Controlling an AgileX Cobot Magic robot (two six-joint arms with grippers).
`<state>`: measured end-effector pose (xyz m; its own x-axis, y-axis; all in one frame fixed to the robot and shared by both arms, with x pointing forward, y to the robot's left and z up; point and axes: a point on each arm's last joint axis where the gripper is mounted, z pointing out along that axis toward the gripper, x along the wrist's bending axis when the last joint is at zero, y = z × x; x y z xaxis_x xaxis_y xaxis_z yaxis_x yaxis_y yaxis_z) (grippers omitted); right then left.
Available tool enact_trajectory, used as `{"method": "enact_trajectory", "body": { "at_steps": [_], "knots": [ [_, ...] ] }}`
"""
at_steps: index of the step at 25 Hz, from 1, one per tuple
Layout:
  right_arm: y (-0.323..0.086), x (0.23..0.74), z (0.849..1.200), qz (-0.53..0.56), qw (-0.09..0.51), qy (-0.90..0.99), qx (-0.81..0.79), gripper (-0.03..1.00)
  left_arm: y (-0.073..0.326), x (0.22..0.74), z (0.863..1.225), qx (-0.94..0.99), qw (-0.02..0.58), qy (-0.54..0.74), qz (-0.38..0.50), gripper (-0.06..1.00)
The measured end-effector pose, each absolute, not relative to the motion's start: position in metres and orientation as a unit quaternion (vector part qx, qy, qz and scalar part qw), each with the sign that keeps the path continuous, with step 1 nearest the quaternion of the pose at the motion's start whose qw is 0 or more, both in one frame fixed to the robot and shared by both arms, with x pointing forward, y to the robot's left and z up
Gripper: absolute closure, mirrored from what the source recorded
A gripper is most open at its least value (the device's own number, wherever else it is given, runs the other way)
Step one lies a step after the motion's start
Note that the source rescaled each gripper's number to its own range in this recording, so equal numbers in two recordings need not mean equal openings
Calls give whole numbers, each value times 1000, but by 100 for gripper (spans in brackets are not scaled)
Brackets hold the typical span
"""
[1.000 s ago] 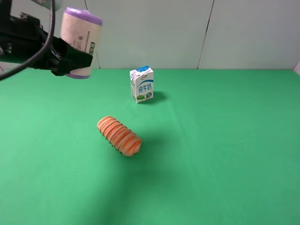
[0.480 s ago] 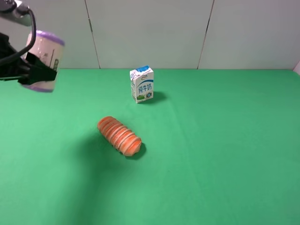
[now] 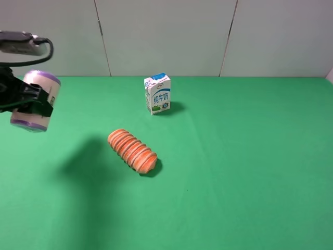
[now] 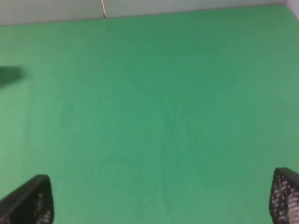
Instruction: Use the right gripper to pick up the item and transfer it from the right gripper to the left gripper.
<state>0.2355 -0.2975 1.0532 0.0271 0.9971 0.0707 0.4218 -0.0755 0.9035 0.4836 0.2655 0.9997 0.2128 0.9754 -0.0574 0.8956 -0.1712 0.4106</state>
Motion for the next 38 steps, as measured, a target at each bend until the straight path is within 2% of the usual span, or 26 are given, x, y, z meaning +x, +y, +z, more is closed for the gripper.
{"method": "enact_trajectory", "body": {
  "at_steps": [6, 14, 23, 37, 38],
  "knots": [
    [-298, 236, 1053, 393, 367, 574, 618, -3, 261, 522, 990, 758, 167, 624, 94, 94],
    [-299, 236, 1053, 390, 368, 575, 618, -3, 258, 552, 959, 760, 135, 633, 63, 94],
    [-299, 236, 1053, 390, 368, 575, 618, -3, 257, 561, 930, 760, 114, 638, 45, 94],
    [-299, 236, 1053, 390, 368, 575, 618, -3, 257, 564, 930, 758, 123, 638, 56, 94],
    [-299, 236, 1053, 390, 368, 575, 618, -3, 257, 564, 930, 758, 123, 638, 56, 83]
  ]
}}
